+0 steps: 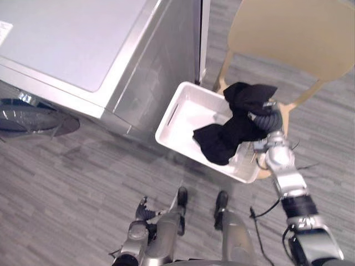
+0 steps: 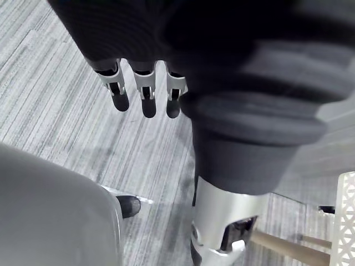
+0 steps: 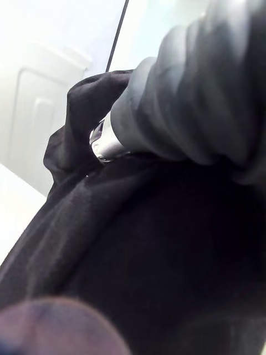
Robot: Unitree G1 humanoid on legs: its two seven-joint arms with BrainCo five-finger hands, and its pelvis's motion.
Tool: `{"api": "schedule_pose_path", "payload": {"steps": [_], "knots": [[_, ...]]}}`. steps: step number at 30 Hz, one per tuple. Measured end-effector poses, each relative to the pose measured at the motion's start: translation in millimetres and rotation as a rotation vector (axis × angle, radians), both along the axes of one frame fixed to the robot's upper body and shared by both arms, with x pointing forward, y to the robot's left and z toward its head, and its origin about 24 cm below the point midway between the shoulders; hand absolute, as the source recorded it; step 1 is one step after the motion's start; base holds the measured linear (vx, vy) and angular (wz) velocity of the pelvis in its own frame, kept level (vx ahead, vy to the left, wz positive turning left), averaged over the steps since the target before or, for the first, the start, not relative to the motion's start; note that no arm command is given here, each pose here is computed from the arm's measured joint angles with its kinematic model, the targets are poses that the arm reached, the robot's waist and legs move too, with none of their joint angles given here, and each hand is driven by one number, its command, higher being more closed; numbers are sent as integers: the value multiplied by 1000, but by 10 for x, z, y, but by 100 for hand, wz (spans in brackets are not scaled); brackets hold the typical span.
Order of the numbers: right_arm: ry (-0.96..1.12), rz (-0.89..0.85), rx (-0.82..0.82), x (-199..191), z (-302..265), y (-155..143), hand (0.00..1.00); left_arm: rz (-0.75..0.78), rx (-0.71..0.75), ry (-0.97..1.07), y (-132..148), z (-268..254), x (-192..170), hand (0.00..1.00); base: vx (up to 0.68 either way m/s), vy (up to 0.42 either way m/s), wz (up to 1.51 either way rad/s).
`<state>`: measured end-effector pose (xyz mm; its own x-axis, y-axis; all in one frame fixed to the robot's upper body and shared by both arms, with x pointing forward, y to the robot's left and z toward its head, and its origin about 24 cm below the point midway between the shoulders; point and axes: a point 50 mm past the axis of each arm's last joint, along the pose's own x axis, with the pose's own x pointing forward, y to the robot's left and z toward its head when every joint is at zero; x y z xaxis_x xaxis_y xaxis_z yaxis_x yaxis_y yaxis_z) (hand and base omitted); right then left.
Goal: Pick up the laundry basket with both hands and put the clothes into the washing machine.
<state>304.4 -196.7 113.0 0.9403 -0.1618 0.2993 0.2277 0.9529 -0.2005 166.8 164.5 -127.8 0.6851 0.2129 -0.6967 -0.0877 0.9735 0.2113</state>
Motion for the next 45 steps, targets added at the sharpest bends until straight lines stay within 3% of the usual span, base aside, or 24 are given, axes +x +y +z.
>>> {"api": "schedule_pose_path", "payload": {"steps": [9,16,22,26,30,37,41,45], "knots": [[-67,280,252,-402,-80,514,100,86,10,103,219,-127,-350,0,45,14,1],[-52,382,302,-551,-141,712,100,105,31,102,319,-119,-370,0,-140,3,5],[-179,468,290,-726,126,900,100,139,50,47,371,-41,-329,0,-133,-148,108],[-232,428,253,-718,227,811,100,139,-6,-81,141,130,-144,0,-217,-230,120],[-272,353,218,-677,306,665,100,29,-45,-270,-101,462,140,0,-219,-122,119],[-275,353,195,-662,307,588,100,-88,-57,-634,-193,1125,414,0,-72,38,64],[-265,459,193,-671,309,755,100,-163,-44,-762,-210,1389,466,0,-19,74,0],[-275,688,232,-701,378,1148,100,-267,-58,-861,-402,1586,549,0,-15,25,-7]]}}
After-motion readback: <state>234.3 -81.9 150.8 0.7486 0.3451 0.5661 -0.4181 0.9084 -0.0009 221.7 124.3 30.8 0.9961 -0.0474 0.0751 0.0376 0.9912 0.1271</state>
